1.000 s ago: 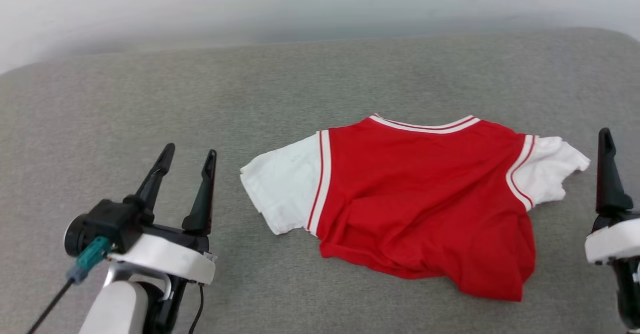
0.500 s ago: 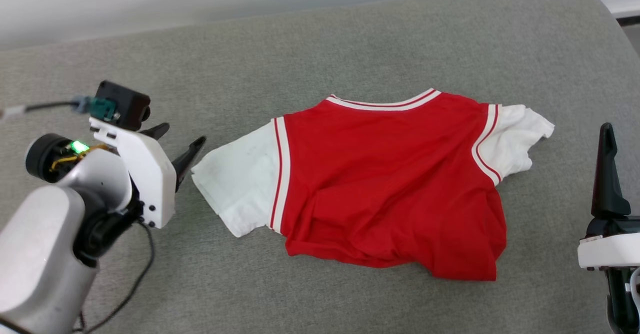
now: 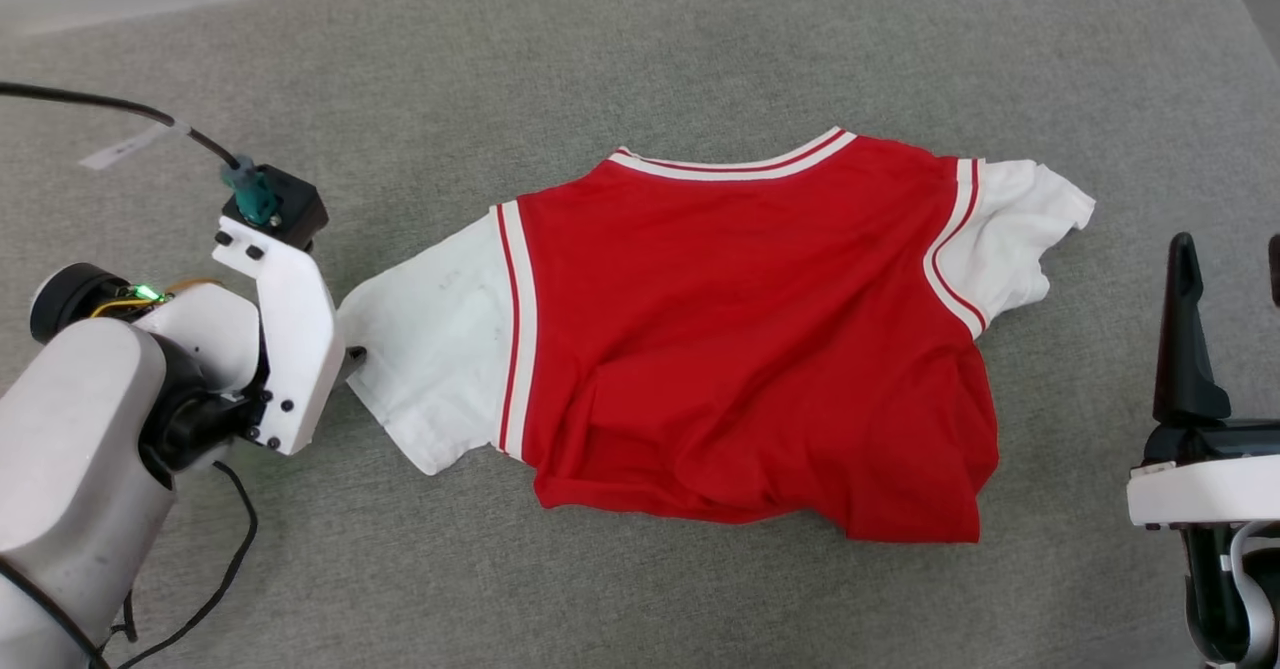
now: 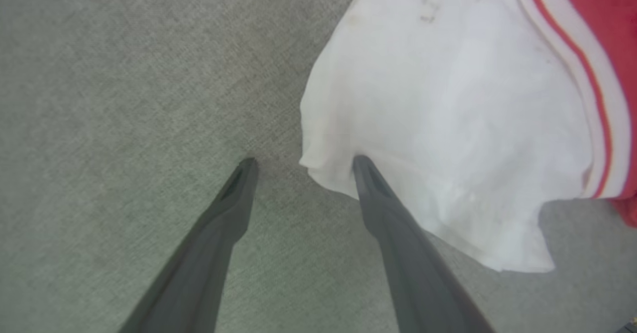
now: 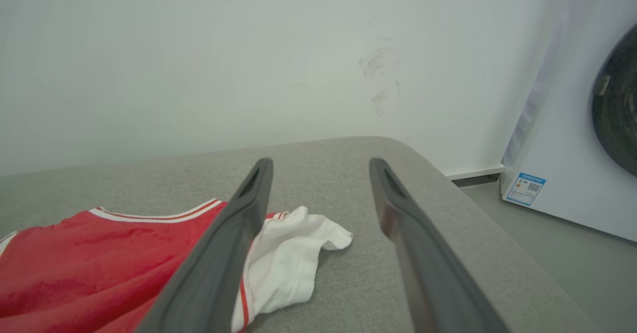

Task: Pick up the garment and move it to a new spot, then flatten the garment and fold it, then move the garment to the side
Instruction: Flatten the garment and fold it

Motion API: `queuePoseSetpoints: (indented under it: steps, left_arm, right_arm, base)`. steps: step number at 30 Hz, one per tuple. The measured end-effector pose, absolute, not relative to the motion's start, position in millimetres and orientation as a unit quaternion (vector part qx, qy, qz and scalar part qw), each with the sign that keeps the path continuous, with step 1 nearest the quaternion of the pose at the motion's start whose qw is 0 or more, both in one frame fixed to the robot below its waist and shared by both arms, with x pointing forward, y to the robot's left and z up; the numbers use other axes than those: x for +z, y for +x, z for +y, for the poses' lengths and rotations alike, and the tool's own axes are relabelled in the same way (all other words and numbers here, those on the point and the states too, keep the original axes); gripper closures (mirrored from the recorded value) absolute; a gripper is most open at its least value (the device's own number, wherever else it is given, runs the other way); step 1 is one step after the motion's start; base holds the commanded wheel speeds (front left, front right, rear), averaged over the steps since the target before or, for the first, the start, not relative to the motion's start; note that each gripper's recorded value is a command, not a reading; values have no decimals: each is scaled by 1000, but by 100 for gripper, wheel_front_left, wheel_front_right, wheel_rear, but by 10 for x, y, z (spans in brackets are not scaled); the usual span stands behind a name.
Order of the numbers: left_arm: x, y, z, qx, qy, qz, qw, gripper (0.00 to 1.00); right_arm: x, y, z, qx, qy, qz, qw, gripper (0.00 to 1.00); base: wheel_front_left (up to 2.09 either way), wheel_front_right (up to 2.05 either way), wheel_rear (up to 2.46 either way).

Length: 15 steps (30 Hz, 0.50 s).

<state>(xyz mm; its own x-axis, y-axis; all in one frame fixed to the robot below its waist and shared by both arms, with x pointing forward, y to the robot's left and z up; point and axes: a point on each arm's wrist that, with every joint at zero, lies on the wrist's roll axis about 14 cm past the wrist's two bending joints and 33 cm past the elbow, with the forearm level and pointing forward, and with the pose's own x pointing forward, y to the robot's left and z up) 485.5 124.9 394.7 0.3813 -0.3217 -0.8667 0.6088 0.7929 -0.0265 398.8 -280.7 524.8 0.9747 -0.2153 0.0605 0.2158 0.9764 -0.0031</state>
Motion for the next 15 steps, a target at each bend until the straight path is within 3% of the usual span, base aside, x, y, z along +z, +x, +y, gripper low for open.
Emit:
queuePoseSetpoints:
  steps: [8, 9, 10, 11, 15]
  left_arm:
    - [3746, 4840, 1225, -289, 150, 502, 801, 0]
    - [3736, 4823, 1208, -292, 147, 505, 799, 52]
    - [3730, 4815, 1204, -293, 143, 507, 798, 89]
    - [3727, 4816, 1214, -293, 146, 507, 797, 100]
    - [3760, 4854, 1206, -289, 129, 488, 813, 100]
  right_arm:
    - [5150, 4012, -2828, -112, -9, -18, 994, 0]
    - [5143, 4014, -2829, -112, -9, -17, 994, 0]
    - [5134, 4015, -2828, -112, -9, -16, 994, 0]
    - [5125, 4016, -2826, -112, -11, -14, 994, 0]
    - [5093, 4024, -2800, -108, -14, -3, 994, 0]
  base:
    - [0, 0, 0]
    - [0, 0, 0]
    - [0, 0, 0]
    - [0, 0, 0]
    - [0, 0, 0]
